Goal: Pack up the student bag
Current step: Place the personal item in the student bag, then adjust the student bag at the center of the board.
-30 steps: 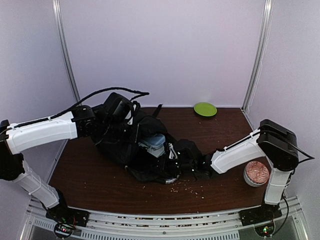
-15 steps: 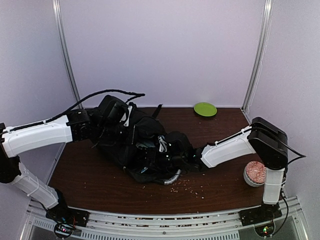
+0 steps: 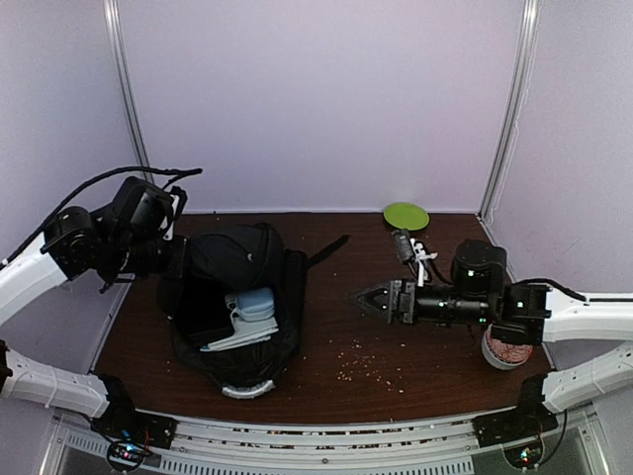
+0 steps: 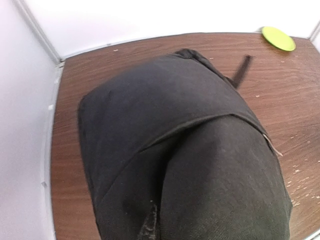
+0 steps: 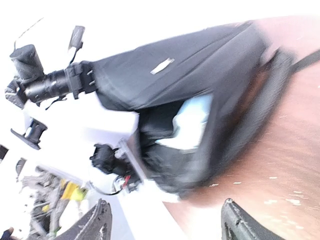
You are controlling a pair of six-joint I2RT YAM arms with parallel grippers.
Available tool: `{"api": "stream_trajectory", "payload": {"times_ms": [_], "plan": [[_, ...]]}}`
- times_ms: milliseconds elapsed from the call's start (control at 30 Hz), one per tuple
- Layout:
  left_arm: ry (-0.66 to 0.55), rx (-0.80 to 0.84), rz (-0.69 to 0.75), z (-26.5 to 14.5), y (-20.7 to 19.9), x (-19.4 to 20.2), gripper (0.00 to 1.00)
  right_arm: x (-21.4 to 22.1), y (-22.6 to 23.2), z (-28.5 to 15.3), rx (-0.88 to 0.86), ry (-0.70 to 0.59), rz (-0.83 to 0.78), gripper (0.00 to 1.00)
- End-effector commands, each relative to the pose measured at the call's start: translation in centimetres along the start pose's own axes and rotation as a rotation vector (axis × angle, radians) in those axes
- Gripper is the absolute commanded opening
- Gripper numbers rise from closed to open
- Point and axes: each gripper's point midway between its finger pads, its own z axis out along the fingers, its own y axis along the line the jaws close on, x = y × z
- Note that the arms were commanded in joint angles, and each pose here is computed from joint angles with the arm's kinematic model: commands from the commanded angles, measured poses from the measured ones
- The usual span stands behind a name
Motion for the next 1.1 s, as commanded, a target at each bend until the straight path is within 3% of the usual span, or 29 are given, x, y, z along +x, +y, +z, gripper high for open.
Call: {"api": "stream_trajectory", "payload": {"times_ms": [0, 133, 233, 567, 800, 933, 967, 1000, 1067], "plan": [[-0.148, -0.201, -0.081, -4.6, 6.6, -1.5, 0.0, 0.6, -5.0, -2.8, 0.224, -0.06, -0.097, 0.75], [-0.11, -0.231, -0.107, -4.6, 7.9, 0.8, 0.0, 1.5, -6.2, -3.0, 0.245, -0.061, -0.09, 0.75], [-0.086, -0.158, -0.137, -3.3, 6.5, 1.9, 0.0, 2.0, -6.9, -2.6, 0.255, -0.053, -0.075, 0.74], [-0.007, 0.207, -0.13, 6.1, -6.5, -0.4, 0.0, 3.5, -10.3, -2.9, 0.358, -0.047, -0.053, 0.73], [-0.023, 0.338, -0.041, 10.9, -15.1, -5.5, 0.0, 2.7, -12.0, -4.6, 0.458, -0.1, -0.07, 0.73], [-0.027, 0.33, 0.027, 13.6, -18.0, -6.9, 0.0, 2.1, -13.2, -5.6, 0.53, -0.136, -0.068, 0.74], [-0.027, 0.322, 0.041, 14.0, -18.5, -6.9, 0.04, 2.0, -13.5, -5.8, 0.55, -0.145, -0.063, 0.75], [-0.017, 0.317, 0.054, 14.5, -19.0, -6.5, 0.18, 1.8, -13.8, -6.0, 0.565, -0.159, -0.056, 0.75], [-0.016, 0.305, 0.074, 13.9, -19.3, -6.2, 0.54, 1.7, -14.2, -6.4, 0.577, -0.182, -0.045, 0.76]]}}
